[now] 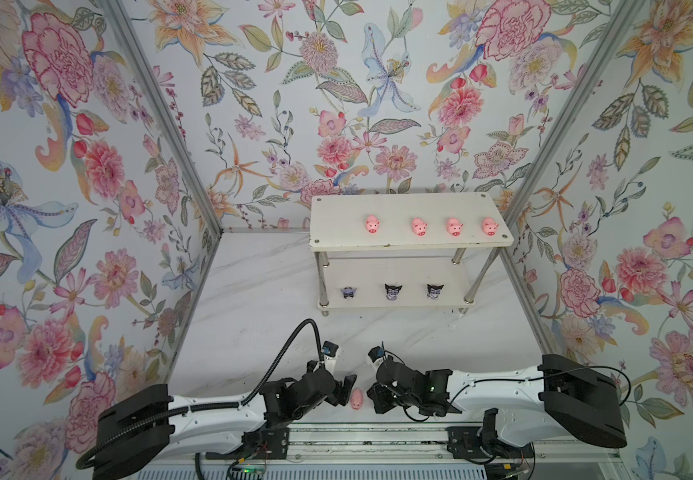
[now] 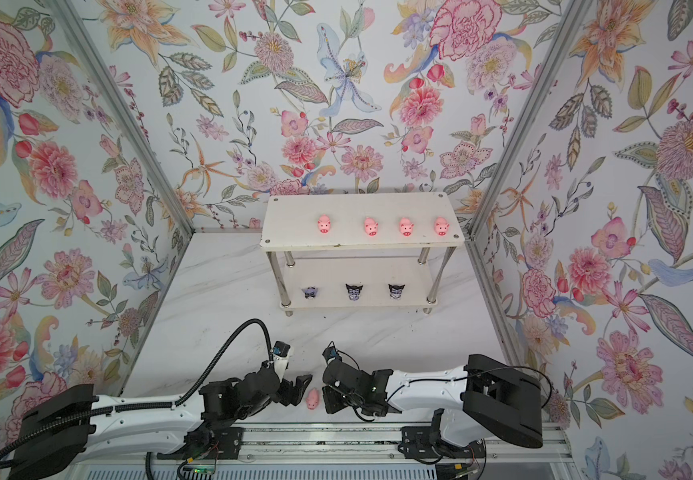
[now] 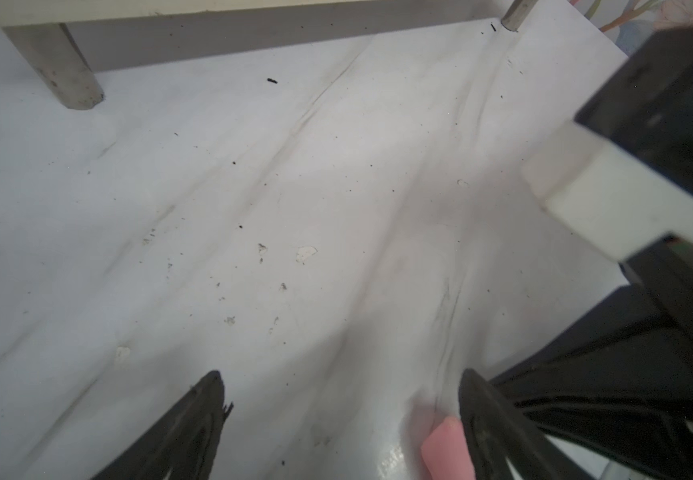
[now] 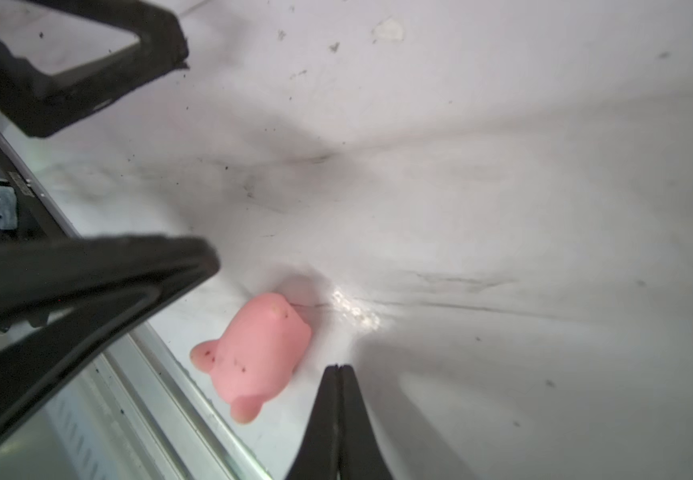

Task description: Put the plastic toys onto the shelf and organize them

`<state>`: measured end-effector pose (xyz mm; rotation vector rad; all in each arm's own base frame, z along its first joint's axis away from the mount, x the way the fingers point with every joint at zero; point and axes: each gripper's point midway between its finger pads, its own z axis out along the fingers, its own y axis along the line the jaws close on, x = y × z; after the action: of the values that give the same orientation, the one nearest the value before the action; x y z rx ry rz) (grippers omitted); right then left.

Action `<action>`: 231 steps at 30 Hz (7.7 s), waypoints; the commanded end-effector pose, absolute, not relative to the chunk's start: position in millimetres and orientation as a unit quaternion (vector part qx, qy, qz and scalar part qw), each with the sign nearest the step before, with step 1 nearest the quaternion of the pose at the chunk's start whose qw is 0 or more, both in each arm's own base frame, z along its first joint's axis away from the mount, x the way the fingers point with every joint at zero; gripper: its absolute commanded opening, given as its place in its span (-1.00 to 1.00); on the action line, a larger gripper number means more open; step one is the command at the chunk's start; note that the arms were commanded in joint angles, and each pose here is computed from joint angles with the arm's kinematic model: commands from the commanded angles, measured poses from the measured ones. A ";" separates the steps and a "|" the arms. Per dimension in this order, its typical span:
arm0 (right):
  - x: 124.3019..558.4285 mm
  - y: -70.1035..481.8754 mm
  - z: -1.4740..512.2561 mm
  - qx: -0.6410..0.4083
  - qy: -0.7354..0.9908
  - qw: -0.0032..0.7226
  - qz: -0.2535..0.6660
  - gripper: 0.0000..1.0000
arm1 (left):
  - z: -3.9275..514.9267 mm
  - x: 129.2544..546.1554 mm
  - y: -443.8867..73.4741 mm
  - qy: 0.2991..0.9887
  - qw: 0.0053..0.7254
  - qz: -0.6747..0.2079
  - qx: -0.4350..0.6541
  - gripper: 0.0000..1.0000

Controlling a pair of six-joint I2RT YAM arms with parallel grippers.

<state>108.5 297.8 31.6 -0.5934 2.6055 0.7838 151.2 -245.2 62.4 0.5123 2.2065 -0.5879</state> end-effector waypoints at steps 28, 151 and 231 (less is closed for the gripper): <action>135.2 198.5 21.0 -0.118 0.931 0.226 0.262 -0.77 | 27.5 111.6 -278.9 0.899 0.334 -0.201 0.200 -0.08; 168.0 193.3 72.4 -0.144 0.917 0.299 0.223 -0.68 | 435.7 375.4 -178.3 0.816 0.572 -0.062 0.061 0.40; 207.9 116.8 175.3 -0.050 0.882 0.458 0.097 0.48 | 298.7 279.5 -106.8 0.752 0.652 -0.071 0.064 0.79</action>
<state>199.0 146.7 151.6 -0.1948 2.2584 0.3764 272.6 -113.9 273.5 0.2470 1.8259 -0.1070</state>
